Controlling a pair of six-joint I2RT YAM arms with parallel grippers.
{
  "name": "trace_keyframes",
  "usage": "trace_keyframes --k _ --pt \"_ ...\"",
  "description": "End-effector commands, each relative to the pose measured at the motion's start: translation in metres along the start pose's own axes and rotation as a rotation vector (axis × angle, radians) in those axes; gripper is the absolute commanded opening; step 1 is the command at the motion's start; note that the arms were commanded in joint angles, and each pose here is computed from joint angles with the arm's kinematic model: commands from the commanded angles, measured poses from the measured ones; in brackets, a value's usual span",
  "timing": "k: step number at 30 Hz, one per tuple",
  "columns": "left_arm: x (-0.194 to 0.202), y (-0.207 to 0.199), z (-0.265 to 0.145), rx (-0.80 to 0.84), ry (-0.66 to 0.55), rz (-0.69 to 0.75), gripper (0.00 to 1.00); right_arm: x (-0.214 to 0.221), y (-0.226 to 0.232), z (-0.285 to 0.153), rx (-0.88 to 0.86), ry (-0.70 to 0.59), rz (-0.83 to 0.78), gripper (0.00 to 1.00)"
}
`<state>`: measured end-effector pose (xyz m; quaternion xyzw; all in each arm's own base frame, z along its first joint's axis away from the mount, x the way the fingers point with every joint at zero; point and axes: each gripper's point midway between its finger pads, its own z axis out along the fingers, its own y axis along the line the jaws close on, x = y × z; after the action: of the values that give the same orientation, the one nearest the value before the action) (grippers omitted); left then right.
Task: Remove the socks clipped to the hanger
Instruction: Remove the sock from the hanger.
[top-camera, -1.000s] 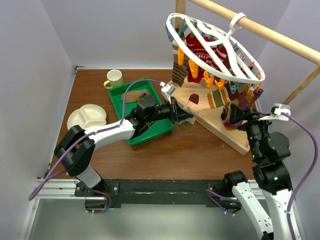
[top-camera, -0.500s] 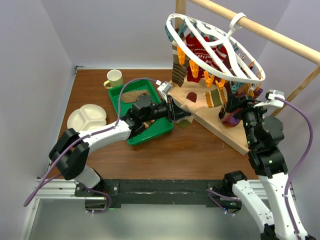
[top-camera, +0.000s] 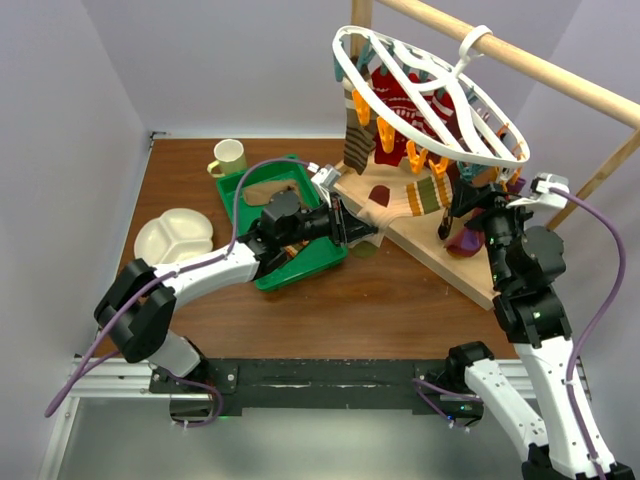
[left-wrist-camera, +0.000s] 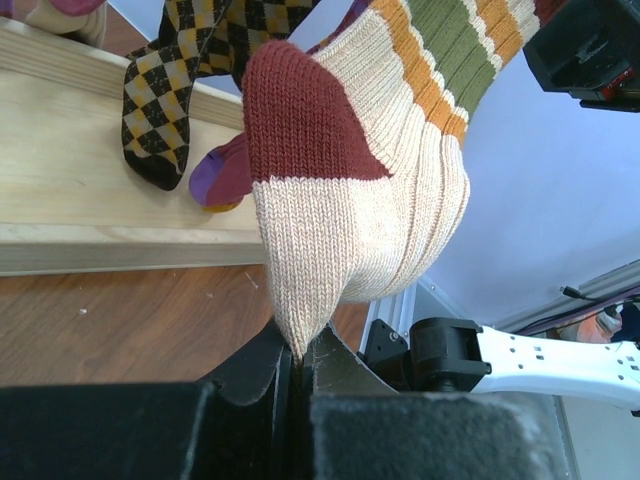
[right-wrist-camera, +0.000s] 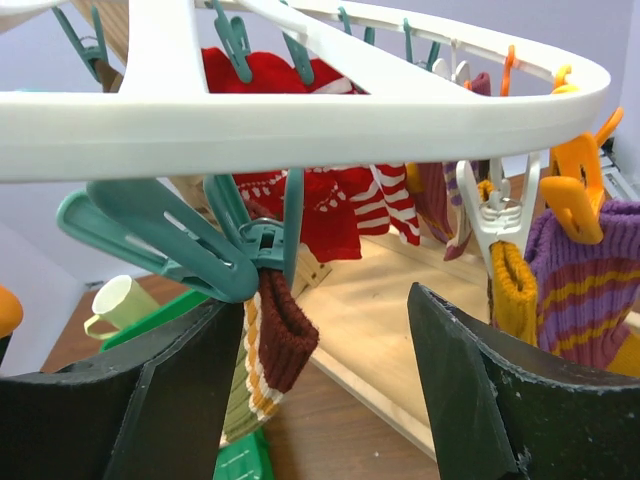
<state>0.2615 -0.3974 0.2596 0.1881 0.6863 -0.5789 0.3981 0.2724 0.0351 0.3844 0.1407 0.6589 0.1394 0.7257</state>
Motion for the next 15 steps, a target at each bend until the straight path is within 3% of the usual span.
trace_keyframes --k 1,15 --pt "-0.021 -0.015 -0.008 0.041 -0.061 0.057 0.00 -0.036 0.006 -0.003 -0.007 -0.121 0.018 0.72" --pt "-0.017 -0.008 -0.009 0.020 -0.051 0.048 0.00 -0.022 0.000 -0.018 -0.019 -0.102 0.033 0.76"
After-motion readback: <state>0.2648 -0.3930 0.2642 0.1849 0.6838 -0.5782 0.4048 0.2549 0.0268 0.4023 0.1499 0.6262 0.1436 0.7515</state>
